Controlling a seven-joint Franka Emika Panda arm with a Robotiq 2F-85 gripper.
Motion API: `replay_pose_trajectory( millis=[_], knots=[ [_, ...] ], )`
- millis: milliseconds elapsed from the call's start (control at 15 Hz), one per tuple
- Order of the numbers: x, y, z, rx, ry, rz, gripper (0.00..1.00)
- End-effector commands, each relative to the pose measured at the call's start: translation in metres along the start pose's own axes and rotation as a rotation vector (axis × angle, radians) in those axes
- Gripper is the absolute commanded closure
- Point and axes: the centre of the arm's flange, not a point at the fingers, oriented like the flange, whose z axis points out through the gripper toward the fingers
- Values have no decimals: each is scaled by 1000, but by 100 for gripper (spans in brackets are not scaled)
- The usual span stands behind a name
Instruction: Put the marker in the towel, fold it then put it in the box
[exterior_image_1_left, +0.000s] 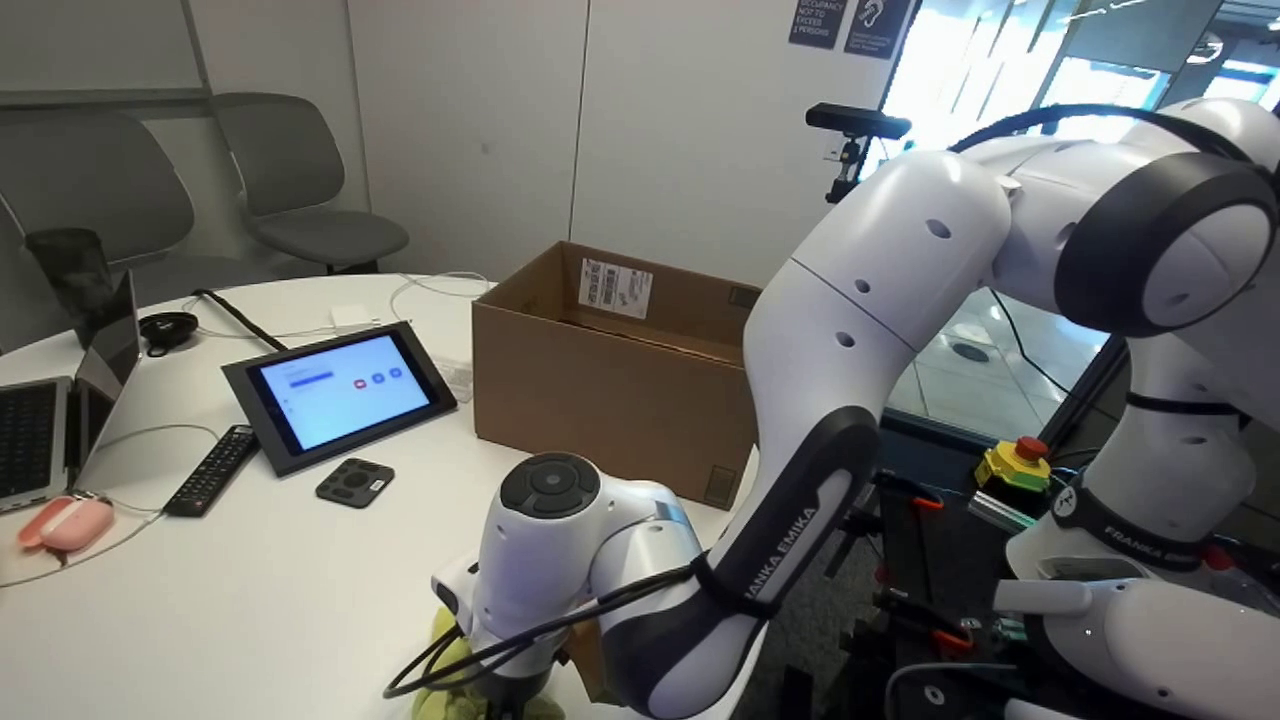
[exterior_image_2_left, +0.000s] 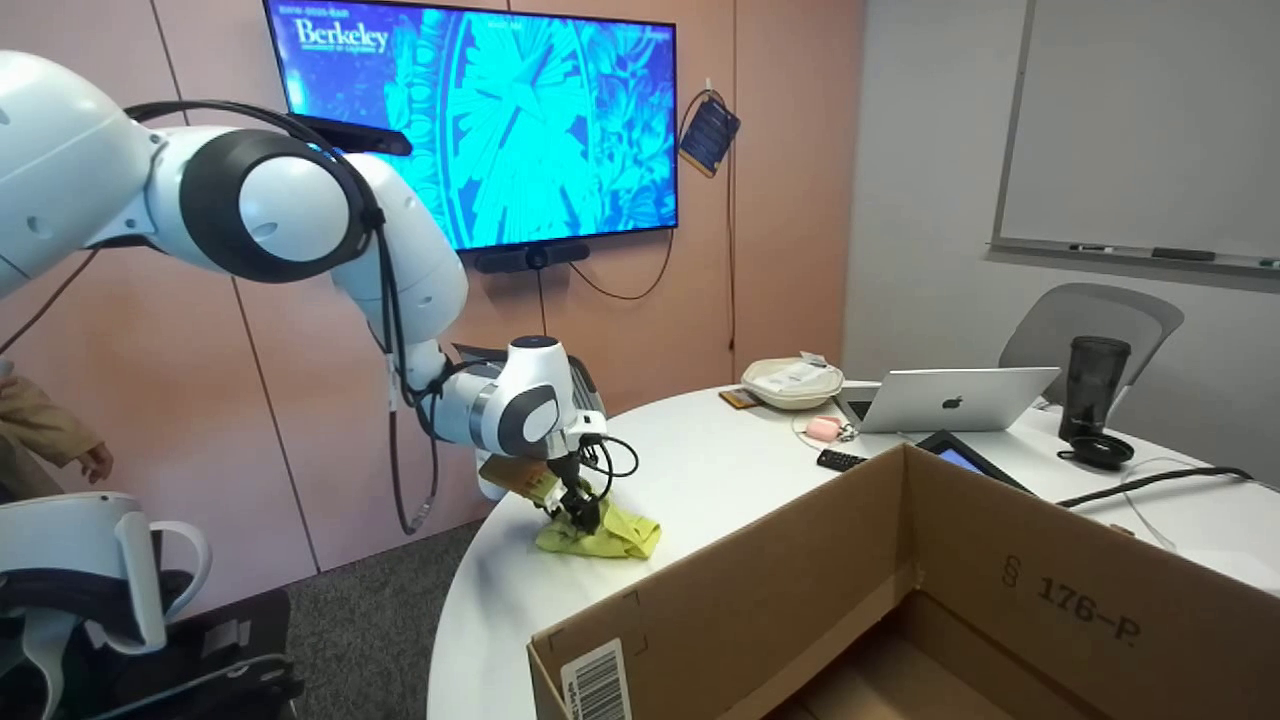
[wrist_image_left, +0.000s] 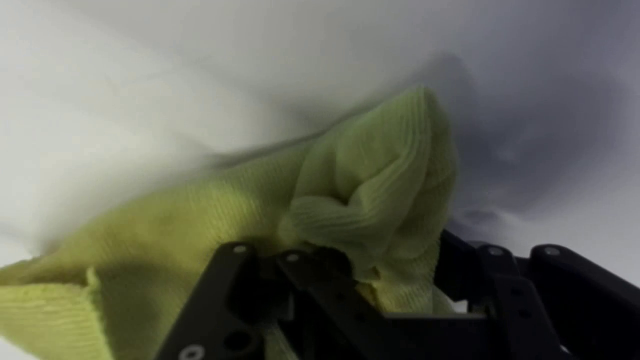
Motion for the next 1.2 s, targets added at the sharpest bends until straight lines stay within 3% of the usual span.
replay_pose_trajectory(
  millis=[0,200,467,1133],
  knots=[
    [-1,14,-13,-16,0,35,93],
    [-5,26,-34,-38,13,62,100],
    [-11,50,-86,-96,53,117,95],
    [-24,132,-278,-192,280,414,96]
  ],
)
